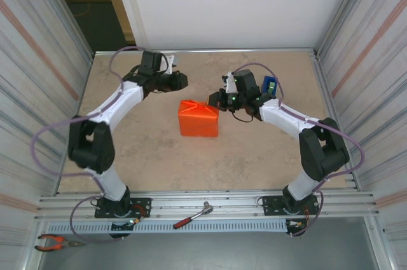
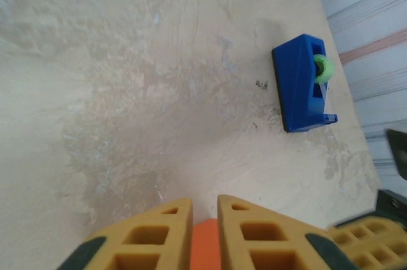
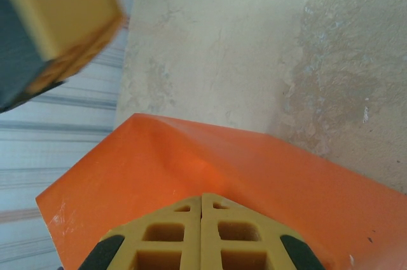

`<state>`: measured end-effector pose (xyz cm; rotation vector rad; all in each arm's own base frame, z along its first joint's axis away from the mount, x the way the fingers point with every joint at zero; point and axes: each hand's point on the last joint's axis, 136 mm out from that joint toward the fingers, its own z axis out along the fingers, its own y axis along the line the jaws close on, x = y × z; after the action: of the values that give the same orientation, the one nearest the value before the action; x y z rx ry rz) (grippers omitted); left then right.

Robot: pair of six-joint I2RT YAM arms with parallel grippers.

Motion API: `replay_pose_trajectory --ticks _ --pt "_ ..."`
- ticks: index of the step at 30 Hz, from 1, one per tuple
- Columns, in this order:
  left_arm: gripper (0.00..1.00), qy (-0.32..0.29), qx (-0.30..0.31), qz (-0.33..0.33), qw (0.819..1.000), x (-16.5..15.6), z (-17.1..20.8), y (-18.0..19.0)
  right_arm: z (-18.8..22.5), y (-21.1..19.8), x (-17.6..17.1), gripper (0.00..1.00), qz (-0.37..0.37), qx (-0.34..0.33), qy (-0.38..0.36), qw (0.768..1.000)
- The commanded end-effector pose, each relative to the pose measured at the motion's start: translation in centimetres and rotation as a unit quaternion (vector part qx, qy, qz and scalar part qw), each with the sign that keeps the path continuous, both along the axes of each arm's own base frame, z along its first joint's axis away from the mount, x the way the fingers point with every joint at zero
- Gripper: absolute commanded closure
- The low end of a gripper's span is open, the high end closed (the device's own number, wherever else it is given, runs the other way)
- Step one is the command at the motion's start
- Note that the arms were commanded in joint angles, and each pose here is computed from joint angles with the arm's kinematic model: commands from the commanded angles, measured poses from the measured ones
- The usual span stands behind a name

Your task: Wrap the gift box in paper

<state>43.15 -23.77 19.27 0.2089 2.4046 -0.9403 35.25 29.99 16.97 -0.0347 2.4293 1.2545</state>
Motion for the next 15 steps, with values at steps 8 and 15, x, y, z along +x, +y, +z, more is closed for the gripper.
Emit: replay_pose_trajectory --ticks 8,15 --pt "0.97 0.067 -0.047 -0.15 0.985 -4.0 -0.3 -3.1 -7.1 -2.2 -3.0 1.0 -0.02 -0.079 0.114 0.99" --pt "1.0 0.088 -0.05 -0.182 0.978 -6.7 -0.9 -2.7 -7.3 -2.4 -3.0 1.0 -0.024 -0.081 0.115 0.99"
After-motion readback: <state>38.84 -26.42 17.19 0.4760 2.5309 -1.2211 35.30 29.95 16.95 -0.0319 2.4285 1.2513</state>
